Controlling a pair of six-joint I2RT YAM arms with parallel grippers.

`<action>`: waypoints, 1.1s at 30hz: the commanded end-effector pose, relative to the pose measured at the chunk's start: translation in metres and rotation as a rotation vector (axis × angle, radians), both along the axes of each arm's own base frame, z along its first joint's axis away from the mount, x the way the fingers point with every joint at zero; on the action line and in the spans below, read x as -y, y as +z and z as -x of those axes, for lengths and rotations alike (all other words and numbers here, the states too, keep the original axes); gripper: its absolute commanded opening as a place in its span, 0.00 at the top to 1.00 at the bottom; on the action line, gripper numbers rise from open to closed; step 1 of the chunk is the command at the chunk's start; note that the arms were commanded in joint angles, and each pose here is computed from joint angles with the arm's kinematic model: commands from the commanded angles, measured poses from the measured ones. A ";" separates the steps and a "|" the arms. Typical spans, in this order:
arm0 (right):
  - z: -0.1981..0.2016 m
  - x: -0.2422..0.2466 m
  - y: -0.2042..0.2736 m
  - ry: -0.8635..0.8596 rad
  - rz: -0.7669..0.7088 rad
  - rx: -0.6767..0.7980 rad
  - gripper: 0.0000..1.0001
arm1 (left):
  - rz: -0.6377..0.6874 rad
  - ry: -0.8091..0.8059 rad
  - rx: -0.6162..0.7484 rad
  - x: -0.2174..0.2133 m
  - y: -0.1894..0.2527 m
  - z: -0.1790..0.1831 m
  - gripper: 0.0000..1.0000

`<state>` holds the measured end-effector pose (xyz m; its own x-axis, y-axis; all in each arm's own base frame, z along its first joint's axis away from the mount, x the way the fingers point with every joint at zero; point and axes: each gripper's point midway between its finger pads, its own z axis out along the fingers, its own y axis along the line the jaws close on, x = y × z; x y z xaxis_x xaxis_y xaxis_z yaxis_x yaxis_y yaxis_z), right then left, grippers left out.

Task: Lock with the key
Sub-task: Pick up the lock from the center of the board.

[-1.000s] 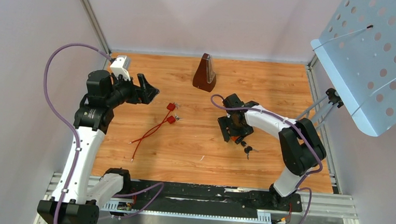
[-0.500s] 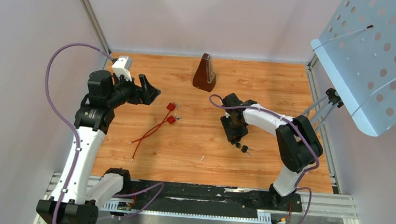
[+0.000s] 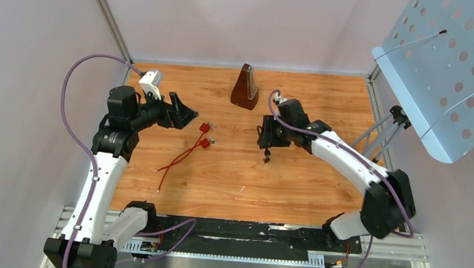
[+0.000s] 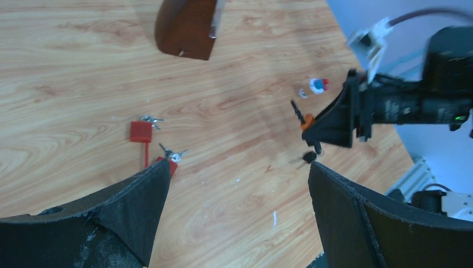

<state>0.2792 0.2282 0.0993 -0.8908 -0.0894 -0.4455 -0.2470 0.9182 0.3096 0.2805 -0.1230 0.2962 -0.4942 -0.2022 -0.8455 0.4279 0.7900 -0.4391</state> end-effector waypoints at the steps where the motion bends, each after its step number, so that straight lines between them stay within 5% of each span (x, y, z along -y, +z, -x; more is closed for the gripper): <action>1: -0.035 -0.043 0.163 -0.028 -0.444 0.450 0.62 | 0.107 -0.158 0.126 0.026 0.042 0.010 0.00; 5: -0.045 -0.048 0.228 -0.078 -0.576 0.607 0.62 | 0.185 -0.271 0.216 0.044 0.073 0.020 0.00; 11: -0.053 -0.055 0.277 -0.339 -0.807 0.538 0.61 | 0.149 -0.353 0.377 0.083 0.088 0.025 0.00; 21: -0.046 -0.060 0.283 -0.596 -0.990 0.255 0.63 | 0.161 -0.213 0.521 0.117 0.092 -0.001 0.00; 33: -0.037 -0.056 0.300 -0.651 -1.091 0.178 0.60 | 0.325 -0.219 0.533 0.166 0.094 -0.016 0.06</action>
